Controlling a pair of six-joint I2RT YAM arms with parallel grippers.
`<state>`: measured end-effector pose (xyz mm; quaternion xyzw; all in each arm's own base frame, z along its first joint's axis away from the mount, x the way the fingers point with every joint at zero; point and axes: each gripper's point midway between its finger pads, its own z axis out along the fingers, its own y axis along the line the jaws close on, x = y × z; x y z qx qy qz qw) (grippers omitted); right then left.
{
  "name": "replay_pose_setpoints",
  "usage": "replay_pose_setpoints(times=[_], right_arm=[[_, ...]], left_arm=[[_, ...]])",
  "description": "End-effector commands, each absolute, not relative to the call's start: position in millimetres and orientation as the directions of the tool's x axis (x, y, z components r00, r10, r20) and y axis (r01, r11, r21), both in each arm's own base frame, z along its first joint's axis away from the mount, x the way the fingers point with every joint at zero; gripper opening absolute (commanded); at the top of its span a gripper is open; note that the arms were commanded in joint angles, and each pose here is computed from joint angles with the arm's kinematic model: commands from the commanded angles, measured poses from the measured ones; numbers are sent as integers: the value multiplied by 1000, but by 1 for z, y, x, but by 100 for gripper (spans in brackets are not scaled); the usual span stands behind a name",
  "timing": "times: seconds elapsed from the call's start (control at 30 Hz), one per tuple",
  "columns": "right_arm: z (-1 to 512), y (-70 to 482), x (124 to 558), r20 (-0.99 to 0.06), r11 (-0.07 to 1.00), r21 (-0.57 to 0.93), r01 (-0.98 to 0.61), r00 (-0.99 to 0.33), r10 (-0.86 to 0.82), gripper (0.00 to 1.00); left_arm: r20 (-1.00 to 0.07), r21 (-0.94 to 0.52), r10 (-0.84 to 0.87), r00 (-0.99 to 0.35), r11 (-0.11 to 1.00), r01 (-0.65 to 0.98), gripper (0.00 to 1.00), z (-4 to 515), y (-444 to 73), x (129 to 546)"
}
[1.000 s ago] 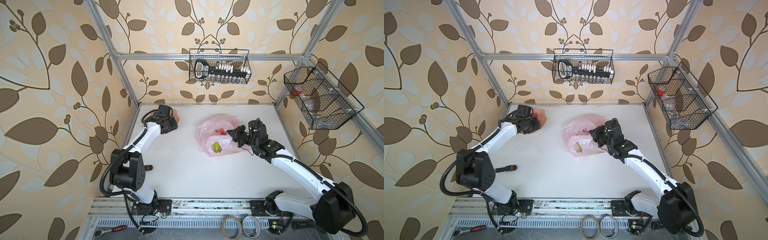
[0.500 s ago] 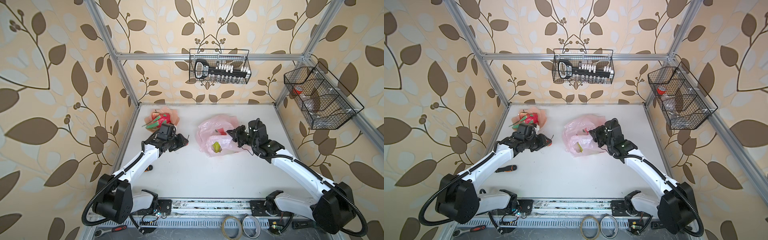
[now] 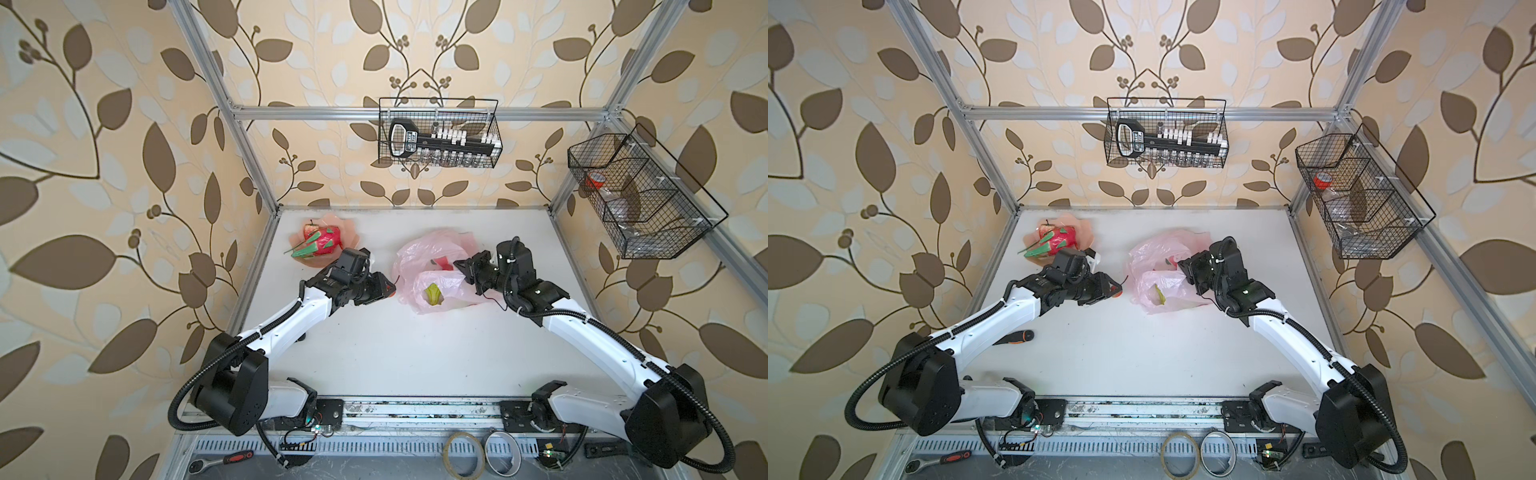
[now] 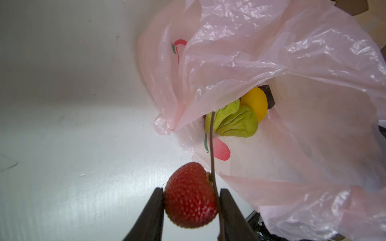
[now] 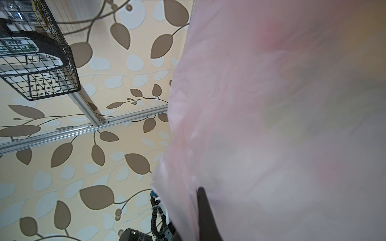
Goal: Place the fruits into the plastic bag
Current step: 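Lift the strawberry with the left gripper and carry it toward the bag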
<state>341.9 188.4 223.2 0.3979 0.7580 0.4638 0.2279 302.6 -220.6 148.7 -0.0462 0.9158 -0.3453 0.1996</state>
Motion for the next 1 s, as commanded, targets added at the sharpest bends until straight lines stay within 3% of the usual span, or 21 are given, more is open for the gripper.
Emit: replay_pose_setpoints(times=[0.0, 0.63, 0.97], right_arm=[[221, 183, 338, 37, 237, 880, 411, -557, 830, 0], [220, 184, 335, 34, 239, 879, 413, -554, 832, 0], [219, 186, 333, 35, 240, 878, 414, -556, 830, 0]], left_arm=[[-428, -632, -116, -896, 747, 205, 28, 174, -246, 308], [-507, -386, 306, -806, 756, 530, 26, 145, -303, 292], [-466, -338, 422, -778, 727, 597, 25, 116, -330, 301]])
